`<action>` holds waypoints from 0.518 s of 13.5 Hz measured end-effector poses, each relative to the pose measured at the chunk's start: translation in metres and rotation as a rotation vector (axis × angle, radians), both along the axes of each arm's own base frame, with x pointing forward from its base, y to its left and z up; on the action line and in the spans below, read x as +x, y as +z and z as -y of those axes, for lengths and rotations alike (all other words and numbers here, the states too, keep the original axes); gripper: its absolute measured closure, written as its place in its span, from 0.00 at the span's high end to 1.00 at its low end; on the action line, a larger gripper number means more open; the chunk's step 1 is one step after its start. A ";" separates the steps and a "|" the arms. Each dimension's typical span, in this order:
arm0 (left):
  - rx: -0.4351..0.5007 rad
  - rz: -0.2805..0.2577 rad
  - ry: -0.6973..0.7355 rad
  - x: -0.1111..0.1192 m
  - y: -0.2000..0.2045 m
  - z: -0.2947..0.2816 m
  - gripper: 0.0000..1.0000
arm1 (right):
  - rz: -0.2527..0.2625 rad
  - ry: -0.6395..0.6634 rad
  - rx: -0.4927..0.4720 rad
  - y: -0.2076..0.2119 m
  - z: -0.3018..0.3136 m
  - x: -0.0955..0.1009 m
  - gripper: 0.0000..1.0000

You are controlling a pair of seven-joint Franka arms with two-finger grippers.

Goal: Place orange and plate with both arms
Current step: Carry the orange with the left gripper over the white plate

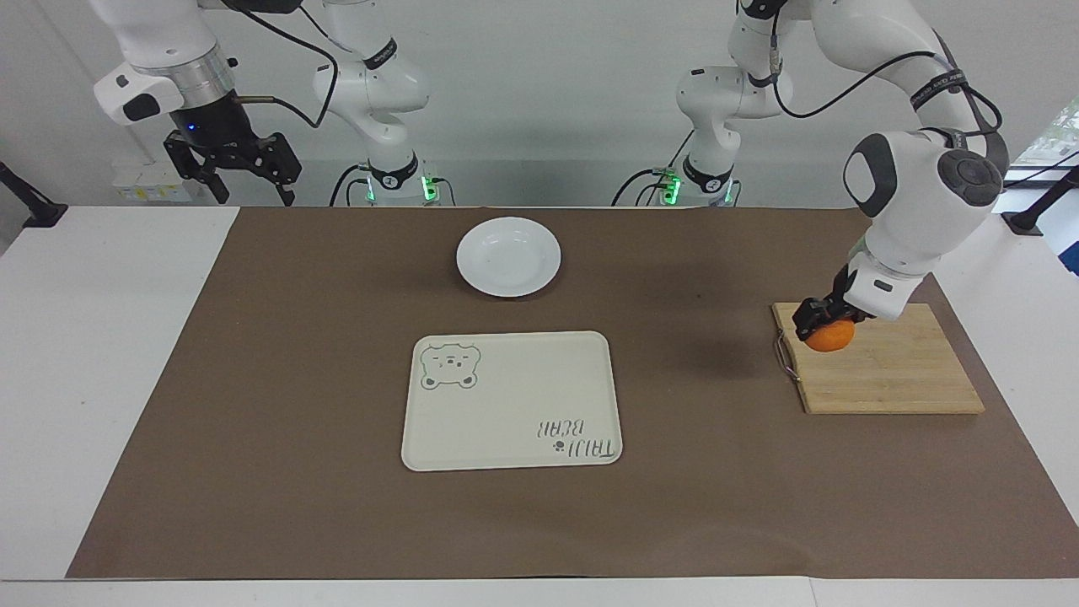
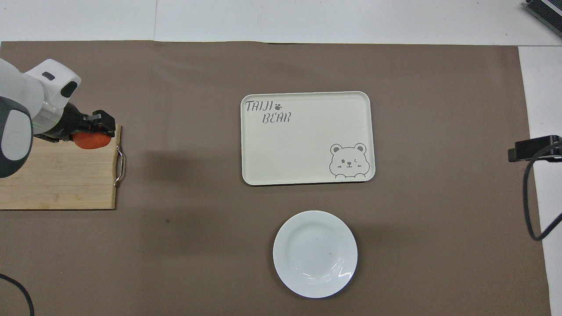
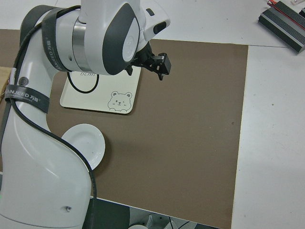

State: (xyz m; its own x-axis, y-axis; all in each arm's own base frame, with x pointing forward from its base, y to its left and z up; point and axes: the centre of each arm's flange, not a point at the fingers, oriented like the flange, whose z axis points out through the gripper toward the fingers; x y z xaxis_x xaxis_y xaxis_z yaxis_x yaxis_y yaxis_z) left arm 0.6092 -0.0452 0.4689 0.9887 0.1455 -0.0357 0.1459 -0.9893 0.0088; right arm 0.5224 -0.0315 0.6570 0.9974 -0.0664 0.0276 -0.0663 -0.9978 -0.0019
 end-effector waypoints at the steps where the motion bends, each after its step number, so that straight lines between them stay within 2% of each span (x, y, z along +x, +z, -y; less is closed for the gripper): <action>1: 0.001 -0.004 0.002 -0.004 0.003 0.016 0.75 | 0.000 0.000 0.000 0.000 0.000 0.000 1.00; 7: 0.007 -0.005 0.036 -0.029 0.007 0.133 0.75 | 0.000 0.000 0.000 0.000 0.000 0.000 1.00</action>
State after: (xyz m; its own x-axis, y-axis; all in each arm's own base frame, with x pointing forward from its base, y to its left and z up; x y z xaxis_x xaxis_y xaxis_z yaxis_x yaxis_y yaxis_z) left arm 0.5802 -0.1785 0.4763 0.9826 0.1817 -0.0395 0.1819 -0.9833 0.0008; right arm 0.5224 -0.0315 0.6570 0.9974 -0.0664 0.0276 -0.0664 -0.9978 -0.0019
